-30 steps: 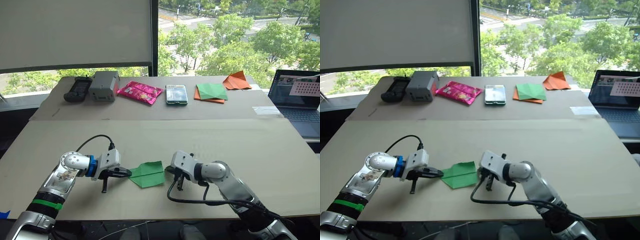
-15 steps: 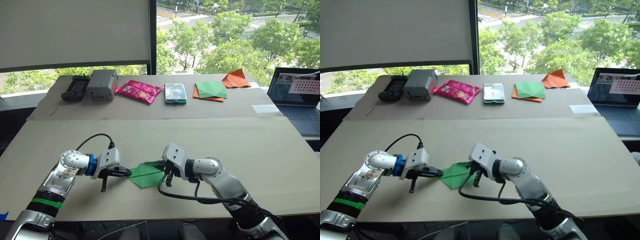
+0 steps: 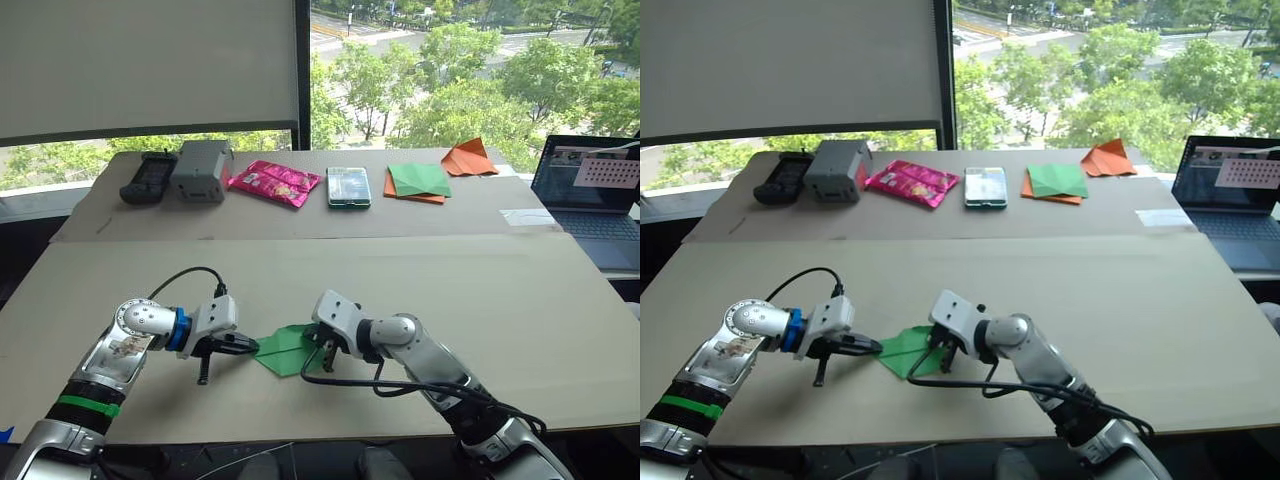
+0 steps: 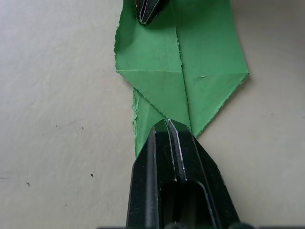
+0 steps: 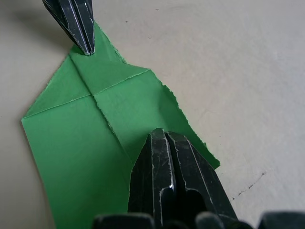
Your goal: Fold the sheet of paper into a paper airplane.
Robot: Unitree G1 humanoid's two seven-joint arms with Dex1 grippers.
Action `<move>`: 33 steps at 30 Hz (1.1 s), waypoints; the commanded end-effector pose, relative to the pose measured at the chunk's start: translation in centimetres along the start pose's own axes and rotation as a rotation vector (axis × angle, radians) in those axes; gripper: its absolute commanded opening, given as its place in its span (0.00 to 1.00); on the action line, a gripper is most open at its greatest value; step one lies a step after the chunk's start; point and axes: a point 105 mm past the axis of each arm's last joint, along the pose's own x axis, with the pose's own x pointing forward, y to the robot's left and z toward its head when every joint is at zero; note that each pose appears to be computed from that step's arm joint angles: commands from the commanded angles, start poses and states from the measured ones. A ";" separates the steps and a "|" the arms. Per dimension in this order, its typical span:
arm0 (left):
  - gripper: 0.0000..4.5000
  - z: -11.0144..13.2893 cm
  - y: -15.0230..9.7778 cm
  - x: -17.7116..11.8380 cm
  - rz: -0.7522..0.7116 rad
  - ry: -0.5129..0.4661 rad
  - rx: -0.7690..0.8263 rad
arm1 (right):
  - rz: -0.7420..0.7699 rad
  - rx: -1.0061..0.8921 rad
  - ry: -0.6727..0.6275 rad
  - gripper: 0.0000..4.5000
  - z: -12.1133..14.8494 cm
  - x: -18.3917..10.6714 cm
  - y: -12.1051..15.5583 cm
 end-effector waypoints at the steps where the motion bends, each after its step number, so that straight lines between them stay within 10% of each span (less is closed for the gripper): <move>1: 0.00 3.3 -0.2 -0.8 -0.046 -0.091 0.022 | 0.005 0.054 0.133 0.00 -3.3 0.2 0.3; 18: 0.00 2.6 0.4 4.3 -0.022 -0.088 0.060 | -0.013 0.058 0.133 0.00 -3.0 0.6 0.3; 33: 0.00 -4.0 -0.7 2.2 0.002 0.102 -0.034 | -0.026 0.063 0.133 0.00 -2.7 0.7 -0.2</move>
